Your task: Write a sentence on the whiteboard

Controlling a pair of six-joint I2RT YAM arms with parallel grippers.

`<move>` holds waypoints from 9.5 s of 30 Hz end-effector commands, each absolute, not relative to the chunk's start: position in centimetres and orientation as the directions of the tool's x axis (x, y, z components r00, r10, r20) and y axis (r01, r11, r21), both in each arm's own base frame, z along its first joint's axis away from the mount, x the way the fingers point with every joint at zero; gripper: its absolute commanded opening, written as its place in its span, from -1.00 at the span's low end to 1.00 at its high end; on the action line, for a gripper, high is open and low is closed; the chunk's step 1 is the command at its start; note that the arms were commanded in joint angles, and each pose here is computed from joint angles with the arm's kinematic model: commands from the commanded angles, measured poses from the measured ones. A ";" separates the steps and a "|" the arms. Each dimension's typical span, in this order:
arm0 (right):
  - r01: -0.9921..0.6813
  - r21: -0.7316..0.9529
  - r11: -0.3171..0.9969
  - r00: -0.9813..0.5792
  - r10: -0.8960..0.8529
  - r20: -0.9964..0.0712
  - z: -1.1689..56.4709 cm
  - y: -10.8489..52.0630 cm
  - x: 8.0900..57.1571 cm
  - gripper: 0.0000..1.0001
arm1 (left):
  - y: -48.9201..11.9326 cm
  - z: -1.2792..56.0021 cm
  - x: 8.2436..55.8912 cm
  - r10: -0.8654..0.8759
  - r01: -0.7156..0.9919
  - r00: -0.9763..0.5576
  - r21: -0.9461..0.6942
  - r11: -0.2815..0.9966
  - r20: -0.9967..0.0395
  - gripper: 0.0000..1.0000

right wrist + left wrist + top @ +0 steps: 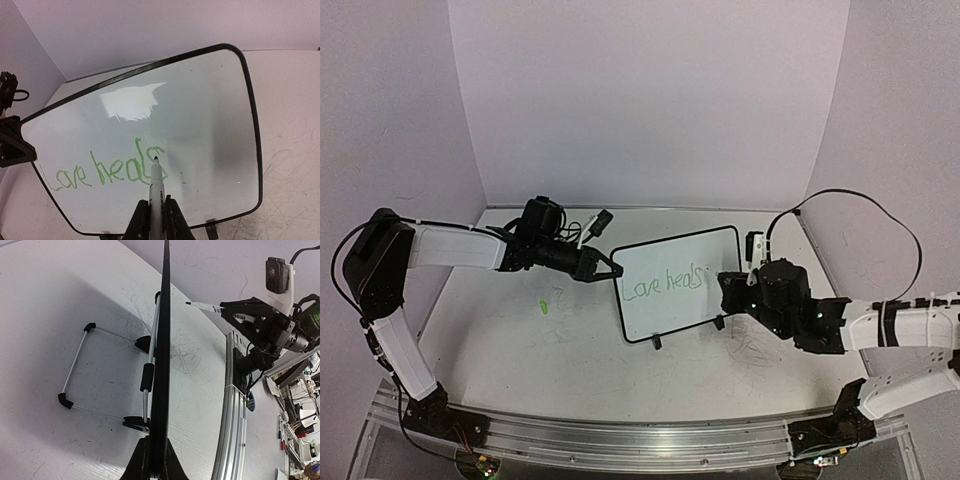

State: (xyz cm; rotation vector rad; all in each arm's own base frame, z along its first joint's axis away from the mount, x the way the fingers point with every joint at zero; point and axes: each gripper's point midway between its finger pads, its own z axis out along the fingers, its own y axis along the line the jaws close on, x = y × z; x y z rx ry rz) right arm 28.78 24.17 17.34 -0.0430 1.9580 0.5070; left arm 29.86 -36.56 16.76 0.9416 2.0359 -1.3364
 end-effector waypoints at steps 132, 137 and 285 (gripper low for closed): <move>-0.203 0.265 0.942 -0.430 0.158 -0.889 17.5 23.1 31.7 -1.00 | -36.8 19.4 29.1 0.263 0.809 -0.586 -0.539 0.233 -0.766 -1.00; -0.194 0.267 0.944 -0.444 0.158 -0.882 16.7 22.8 31.4 -1.00 | -36.8 19.2 29.1 0.265 0.808 -0.589 -0.543 0.230 -0.764 -1.00; -0.187 0.227 0.956 -0.359 0.149 -0.921 19.8 21.0 33.9 -1.00 | -36.7 19.5 29.1 0.266 0.813 -0.581 -0.533 0.233 -0.769 -1.00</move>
